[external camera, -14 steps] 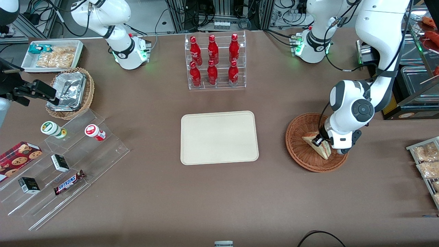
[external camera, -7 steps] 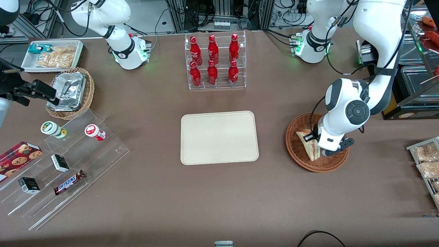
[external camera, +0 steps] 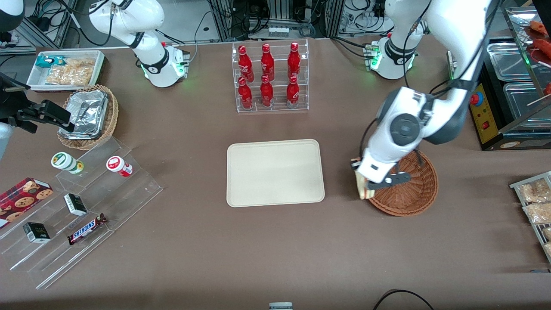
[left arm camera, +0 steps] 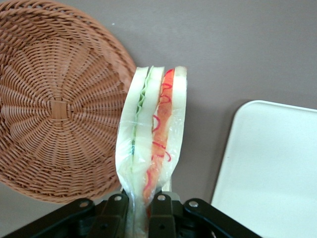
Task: Place sandwich from basket to tray
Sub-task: 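Lift the sandwich and carry it toward the beige tray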
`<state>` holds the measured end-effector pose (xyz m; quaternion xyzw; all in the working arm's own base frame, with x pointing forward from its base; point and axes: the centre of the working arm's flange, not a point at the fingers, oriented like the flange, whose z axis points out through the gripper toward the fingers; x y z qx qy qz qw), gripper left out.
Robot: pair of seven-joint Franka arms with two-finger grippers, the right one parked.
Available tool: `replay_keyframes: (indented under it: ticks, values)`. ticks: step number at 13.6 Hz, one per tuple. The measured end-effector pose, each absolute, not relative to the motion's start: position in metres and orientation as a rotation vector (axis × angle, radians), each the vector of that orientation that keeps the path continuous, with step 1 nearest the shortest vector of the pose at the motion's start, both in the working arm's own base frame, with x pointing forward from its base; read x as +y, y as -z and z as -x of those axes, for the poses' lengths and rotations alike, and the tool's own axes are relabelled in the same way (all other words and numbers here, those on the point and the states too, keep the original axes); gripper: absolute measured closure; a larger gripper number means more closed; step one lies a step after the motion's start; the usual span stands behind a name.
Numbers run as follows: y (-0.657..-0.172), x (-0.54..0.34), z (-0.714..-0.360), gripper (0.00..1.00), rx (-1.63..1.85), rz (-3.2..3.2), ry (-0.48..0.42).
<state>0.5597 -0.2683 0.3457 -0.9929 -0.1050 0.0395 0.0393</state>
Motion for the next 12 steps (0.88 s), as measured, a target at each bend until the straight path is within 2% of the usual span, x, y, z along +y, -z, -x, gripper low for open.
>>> replay_keyframes:
  ticks: [5,12]
  values:
    - [-0.335,-0.358,-0.563,0.85,-0.298,3.058,-0.131]
    - [-0.301,-0.449,-0.545,0.85,-0.224,3.107,-0.165]
